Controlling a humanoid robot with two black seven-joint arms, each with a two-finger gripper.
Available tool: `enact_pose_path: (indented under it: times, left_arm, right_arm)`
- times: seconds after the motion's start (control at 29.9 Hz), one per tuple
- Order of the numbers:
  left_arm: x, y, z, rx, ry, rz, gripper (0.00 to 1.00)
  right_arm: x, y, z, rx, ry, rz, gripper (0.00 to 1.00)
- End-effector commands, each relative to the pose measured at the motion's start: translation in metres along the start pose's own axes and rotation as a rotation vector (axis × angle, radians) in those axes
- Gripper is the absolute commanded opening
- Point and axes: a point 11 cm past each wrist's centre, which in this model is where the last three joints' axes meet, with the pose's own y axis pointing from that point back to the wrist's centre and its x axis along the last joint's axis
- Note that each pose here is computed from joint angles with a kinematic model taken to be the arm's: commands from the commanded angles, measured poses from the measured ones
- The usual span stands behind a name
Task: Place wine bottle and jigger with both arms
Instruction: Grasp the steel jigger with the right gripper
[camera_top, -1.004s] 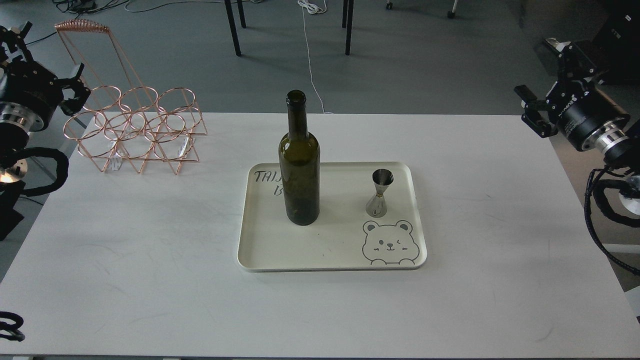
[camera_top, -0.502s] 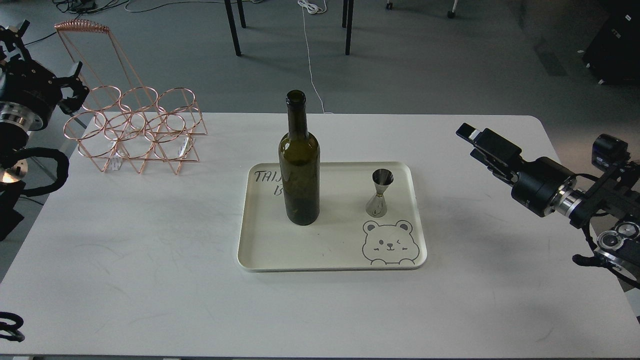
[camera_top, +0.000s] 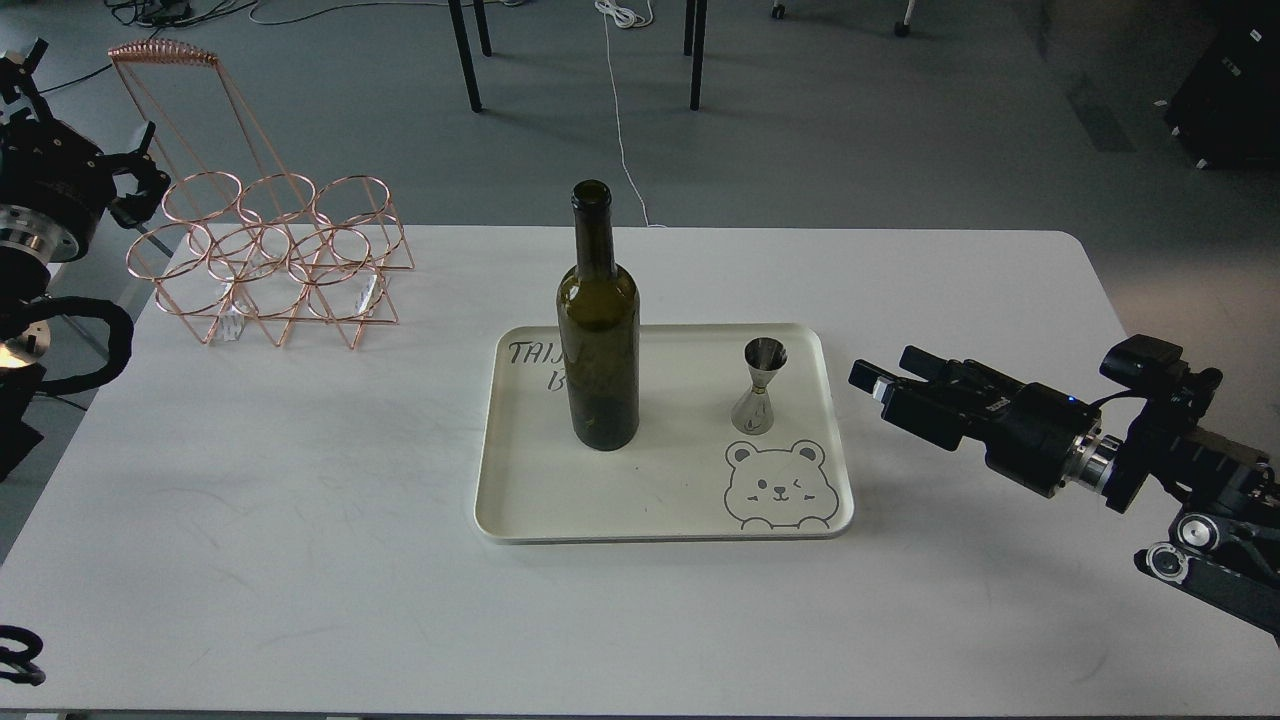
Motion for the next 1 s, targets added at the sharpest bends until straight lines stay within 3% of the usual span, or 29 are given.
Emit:
enact_pose_path:
  times: [0.0,0.27,0.74,0.97]
  left_arm:
    - [0.001,0.001,0.001,0.000,-0.001,0.002,0.98]
    - [0.004,0.003,-0.002,0.005,-0.004,0.008,0.98]
    - [0.006,0.003,0.001,-0.001,-0.005,0.013,0.98]
    - [0.006,0.003,0.000,0.000,-0.006,0.014,0.98]
  right_arm:
    - [-0.006,-0.015,0.002,0.017,0.065,-0.012,0.93]
    - [-0.030,-0.044,0.011,0.024,0.163,-0.074,0.81]
    - [-0.038,-0.080,0.008,0.031,0.193,-0.084,0.59]
    - [-0.042,-0.097,0.005,0.037,0.212,-0.097,0.58]
